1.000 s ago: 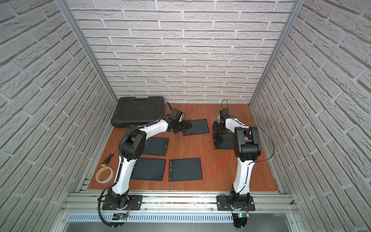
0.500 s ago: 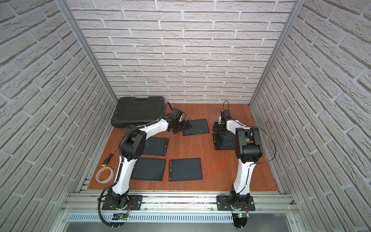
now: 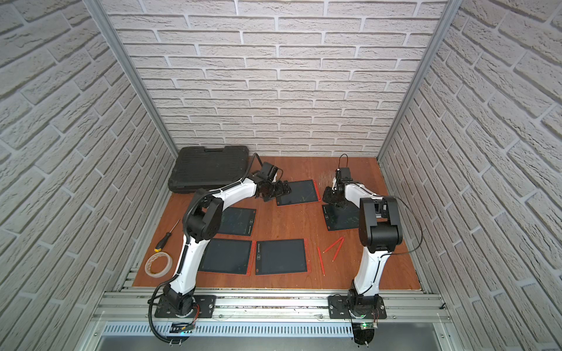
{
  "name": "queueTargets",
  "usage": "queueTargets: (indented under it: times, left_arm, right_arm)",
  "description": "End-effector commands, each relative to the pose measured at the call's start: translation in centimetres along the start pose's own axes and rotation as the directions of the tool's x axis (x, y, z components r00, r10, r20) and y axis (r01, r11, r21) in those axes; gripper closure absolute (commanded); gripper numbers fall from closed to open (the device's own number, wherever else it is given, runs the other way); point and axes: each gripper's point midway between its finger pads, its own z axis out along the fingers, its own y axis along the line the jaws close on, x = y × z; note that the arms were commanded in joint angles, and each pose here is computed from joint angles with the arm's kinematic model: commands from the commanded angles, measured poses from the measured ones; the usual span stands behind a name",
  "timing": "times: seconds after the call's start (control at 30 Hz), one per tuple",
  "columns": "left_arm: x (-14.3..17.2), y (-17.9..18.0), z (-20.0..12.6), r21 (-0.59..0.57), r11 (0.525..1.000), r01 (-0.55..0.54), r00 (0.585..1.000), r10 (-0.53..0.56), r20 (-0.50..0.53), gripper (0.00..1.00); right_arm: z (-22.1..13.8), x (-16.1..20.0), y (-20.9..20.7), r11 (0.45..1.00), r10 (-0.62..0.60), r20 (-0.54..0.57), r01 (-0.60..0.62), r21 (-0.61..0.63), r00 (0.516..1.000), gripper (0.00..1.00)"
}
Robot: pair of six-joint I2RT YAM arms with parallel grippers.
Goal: Place the stylus back onto the writing tablet
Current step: Adjust the writing tablet at the center of the board, then move the writing tablet to the center of the board.
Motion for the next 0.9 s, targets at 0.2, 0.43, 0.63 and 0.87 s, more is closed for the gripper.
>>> queueTargets:
  times: [0.2, 0.43, 0.63, 0.87]
  left_arm:
    - [2.9, 2.3, 3.3, -0.076, 0.997, 0.001, 0.994, -0.009, -0.108, 0.02]
    - [2.8, 0.7, 4.5, -0.020, 1.000, 0.008, 0.993, -0.010, -0.114, 0.02]
    - [3.0, -1.8, 6.0, 0.095, 0.994, 0.060, 0.990, -0.047, -0.134, 0.02]
    - [3.4, -5.2, 6.3, 0.245, 0.967, 0.064, 0.989, -0.029, -0.143, 0.02]
  right_arm:
    - [-6.7, 1.1, -0.2, 1.000, 0.001, 0.127, -0.002, 0.006, 0.992, 0.62]
    - [-9.5, 3.2, -0.7, 1.000, 0.011, 0.153, -0.011, 0.001, 0.988, 0.62]
    - [-10.4, 3.3, 0.5, 0.998, -0.007, 0.161, 0.017, -0.059, 0.987, 0.61]
    - [-10.4, 3.2, 2.1, 0.989, -0.015, 0.158, 0.037, -0.140, 0.987, 0.60]
